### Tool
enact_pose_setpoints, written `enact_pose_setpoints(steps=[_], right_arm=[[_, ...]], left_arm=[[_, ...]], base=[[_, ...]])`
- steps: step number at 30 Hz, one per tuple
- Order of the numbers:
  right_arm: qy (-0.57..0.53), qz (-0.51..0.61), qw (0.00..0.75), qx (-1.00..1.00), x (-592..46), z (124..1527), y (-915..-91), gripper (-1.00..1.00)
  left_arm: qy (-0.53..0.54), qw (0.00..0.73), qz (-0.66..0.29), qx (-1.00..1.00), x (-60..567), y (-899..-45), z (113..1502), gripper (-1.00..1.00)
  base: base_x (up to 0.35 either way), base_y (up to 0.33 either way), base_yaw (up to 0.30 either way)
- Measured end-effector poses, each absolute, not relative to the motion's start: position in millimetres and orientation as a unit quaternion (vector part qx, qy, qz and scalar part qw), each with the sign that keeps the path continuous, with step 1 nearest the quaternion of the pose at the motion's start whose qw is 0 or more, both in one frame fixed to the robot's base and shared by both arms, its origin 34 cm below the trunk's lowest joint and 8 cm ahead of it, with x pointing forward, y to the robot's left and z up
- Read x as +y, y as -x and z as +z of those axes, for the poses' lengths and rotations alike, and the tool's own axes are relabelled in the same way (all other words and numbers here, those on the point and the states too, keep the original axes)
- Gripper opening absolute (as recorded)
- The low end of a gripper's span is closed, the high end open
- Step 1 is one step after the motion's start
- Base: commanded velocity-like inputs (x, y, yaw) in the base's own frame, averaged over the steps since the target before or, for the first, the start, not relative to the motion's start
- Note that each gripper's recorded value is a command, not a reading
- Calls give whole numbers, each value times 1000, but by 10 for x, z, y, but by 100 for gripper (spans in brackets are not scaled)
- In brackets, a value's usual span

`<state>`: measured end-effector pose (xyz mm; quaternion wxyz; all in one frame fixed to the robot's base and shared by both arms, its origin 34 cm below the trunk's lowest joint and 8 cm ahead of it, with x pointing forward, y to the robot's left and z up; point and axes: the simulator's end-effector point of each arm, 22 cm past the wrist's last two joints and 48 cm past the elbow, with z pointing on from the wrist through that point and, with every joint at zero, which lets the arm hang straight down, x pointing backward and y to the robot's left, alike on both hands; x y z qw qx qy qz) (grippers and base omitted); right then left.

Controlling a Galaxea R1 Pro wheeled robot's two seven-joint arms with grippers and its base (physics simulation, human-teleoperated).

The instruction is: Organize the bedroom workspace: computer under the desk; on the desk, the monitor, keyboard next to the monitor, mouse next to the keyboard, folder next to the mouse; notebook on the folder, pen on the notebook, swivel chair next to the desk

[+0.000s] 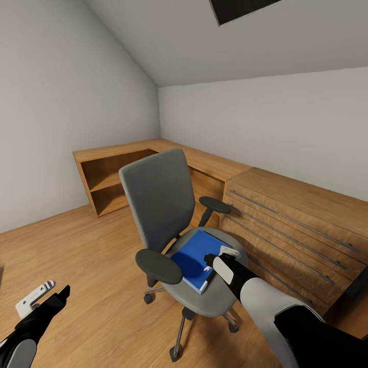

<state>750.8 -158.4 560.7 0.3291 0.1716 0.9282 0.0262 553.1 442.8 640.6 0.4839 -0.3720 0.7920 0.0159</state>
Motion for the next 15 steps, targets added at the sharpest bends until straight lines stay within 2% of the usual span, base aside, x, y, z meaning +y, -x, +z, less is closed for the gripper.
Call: enact_pose_setpoints(steps=[15], right_arm=[[-172, 26, 330, 928, -1583, 5610, -7511, 100]], left_arm=[[370, 483, 14, 793, 4407, -5539, 6403, 100]], base=[[38, 0, 0]])
